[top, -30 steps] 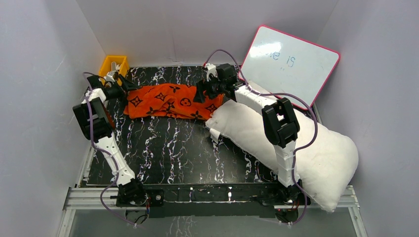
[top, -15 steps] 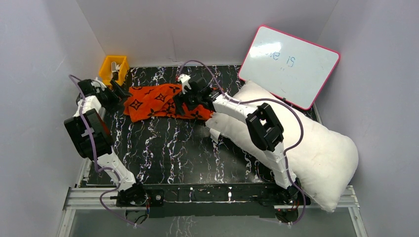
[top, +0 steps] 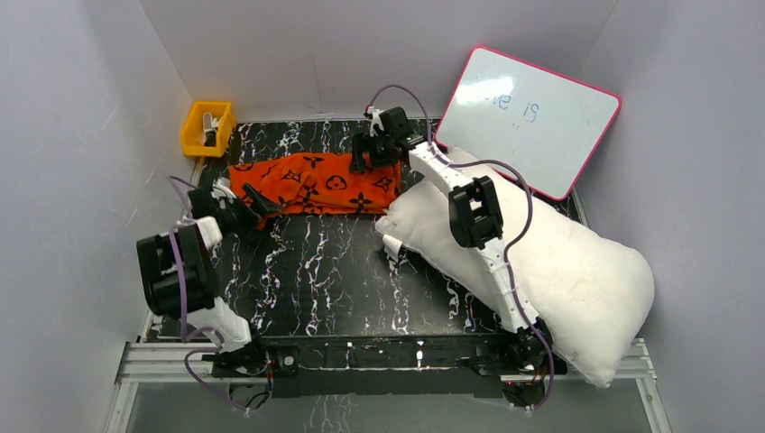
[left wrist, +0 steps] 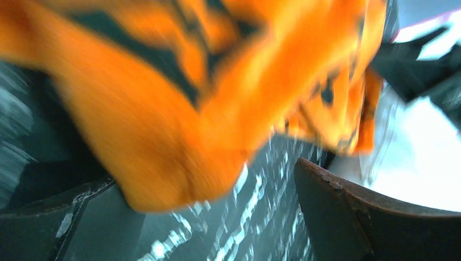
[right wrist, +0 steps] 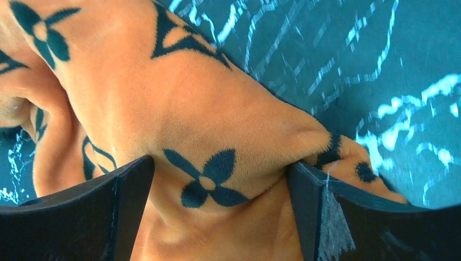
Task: Remove the pillowcase from the pillow
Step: Fold the pillowcase at the center of the board.
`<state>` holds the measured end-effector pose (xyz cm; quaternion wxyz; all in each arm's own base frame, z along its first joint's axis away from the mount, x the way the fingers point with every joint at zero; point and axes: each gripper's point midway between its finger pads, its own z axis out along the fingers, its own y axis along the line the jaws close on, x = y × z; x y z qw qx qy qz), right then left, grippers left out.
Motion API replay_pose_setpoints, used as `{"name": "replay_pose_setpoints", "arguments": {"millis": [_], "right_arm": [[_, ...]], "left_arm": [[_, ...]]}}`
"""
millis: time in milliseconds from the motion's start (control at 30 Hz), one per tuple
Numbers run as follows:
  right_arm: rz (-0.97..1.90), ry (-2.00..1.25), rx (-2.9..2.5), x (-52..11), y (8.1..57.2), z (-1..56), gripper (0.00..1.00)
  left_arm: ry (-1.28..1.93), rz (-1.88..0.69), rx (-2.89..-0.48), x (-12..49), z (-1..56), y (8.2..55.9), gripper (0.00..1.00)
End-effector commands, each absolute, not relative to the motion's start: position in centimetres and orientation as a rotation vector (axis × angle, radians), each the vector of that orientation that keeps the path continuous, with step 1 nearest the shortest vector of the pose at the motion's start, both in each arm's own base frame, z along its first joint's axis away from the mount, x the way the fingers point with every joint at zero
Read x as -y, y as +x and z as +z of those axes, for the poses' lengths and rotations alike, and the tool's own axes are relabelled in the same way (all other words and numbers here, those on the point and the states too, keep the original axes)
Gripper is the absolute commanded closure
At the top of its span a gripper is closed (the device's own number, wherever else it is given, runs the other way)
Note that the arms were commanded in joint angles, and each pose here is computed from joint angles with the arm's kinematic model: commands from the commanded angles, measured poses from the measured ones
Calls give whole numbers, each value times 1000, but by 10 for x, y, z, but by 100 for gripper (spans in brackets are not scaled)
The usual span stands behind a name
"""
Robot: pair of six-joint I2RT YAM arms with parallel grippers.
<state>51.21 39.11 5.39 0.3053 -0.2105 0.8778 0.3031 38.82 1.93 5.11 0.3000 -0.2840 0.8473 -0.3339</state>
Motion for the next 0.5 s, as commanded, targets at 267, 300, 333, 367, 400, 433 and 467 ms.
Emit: {"name": "replay_pose_setpoints", "arguments": {"millis": [267,300,333,367,400,433,467], "right_arm": [[1117,-616,-2145,-451,517,59,1],[1113,-608,-2120,-452,521,66,1],[1097,-600,-2081,-451,525,84,1],[1080,-594,-2040,-450,528,103,1],[1059,-588,-1999,-447,529,123,2],[1028,-568,-1969,-441,529,133,2],[973,-504,-1851,-422,521,198,2]], "left_arm": [[-770,-1095,-2354,130,80,206,2],[-734,-1043,-2331,125,93,207,2],[-682,-955,-2314,116,107,211,2],[-618,-853,-2297,105,124,221,2],[-549,-772,-2292,97,139,233,2],[-467,-719,-2298,93,156,255,2],[-358,-698,-2301,86,178,324,2]]}}
